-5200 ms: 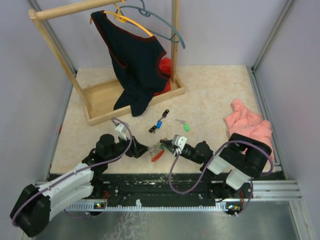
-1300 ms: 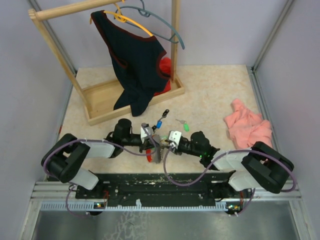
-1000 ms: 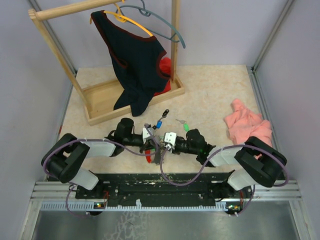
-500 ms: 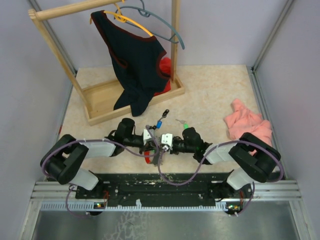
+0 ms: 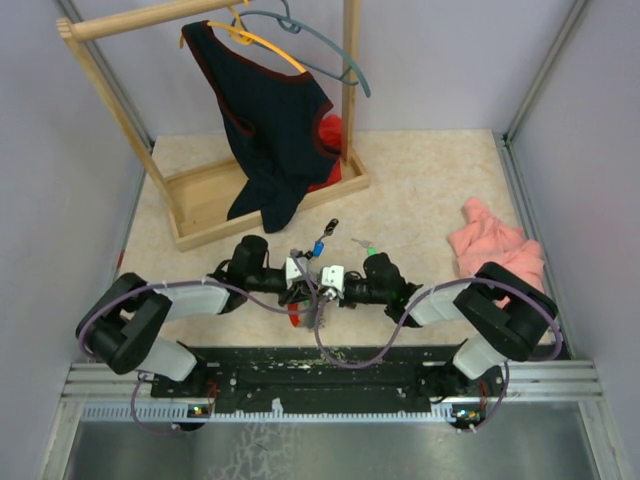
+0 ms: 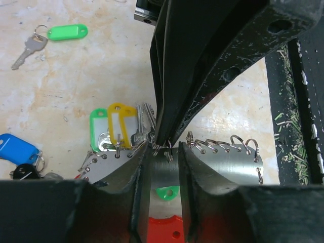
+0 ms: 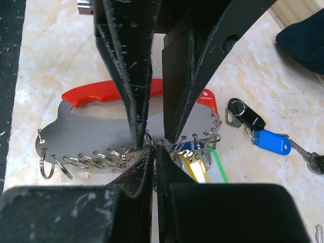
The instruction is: Put the keys on the keyring
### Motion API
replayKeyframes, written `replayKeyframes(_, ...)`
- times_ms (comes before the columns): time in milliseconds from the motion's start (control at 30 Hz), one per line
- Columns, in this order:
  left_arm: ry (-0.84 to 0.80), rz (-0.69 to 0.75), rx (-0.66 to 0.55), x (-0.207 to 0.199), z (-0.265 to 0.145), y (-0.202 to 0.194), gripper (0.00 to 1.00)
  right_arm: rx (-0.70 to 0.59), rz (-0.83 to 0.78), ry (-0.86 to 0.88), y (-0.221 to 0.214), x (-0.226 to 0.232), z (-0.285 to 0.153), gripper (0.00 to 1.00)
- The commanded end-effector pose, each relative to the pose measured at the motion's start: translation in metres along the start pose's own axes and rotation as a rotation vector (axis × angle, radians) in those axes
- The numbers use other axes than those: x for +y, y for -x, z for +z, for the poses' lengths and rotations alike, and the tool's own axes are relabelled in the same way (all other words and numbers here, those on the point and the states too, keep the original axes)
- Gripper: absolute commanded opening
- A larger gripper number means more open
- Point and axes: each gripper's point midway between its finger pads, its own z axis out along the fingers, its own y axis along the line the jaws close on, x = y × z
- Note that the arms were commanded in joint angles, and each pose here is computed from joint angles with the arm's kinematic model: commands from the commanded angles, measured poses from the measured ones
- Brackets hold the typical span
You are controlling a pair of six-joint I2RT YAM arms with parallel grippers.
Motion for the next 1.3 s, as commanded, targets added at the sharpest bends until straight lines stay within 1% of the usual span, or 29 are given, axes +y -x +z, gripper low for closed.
replayKeyframes(0, 0.031, 0.035, -0.022, 0.003, -0.003, 0.009, 0.36, -0.129, -0.002, -0.022, 0.029, -0.011, 0.002, 0.0)
replayKeyframes(167, 0.046, 0.039, -0.012, 0.002, -0.004, 0.001, 0.37, -0.184, 0.023, -0.046, 0.038, -0.013, 0.001, 0.0)
replayKeyframes(333, 0.07, 0.035, -0.029, 0.003, -0.009, 0.002, 0.34, -0.213, 0.054, -0.054, 0.039, -0.014, 0.0, 0.0)
replayKeyframes(600, 0.089, 0.02, -0.059, 0.006, -0.015, 0.004, 0.32, -0.235, 0.076, -0.055, 0.04, -0.013, 0.001, 0.0)
replayKeyframes(800, 0.098, 0.006, -0.075, 0.008, -0.018, 0.005, 0.27, -0.252, 0.082, -0.067, 0.041, -0.013, 0.0, 0.0)
replayKeyframes(1133, 0.087, 0.01, -0.106, 0.007, -0.018, 0.011, 0.22, -0.273, 0.093, -0.048, 0.045, -0.011, 0.002, 0.0)
replayKeyframes(1200, 0.085, 0.009, -0.11, 0.007, -0.018, 0.011, 0.2, -0.277, 0.1, -0.041, 0.046, -0.01, 0.003, 0.0)
replayKeyframes(1267, 0.086, 0.008, -0.111, 0.008, -0.017, 0.011, 0.15, -0.278, 0.102, -0.033, 0.046, -0.01, 0.004, 0.0)
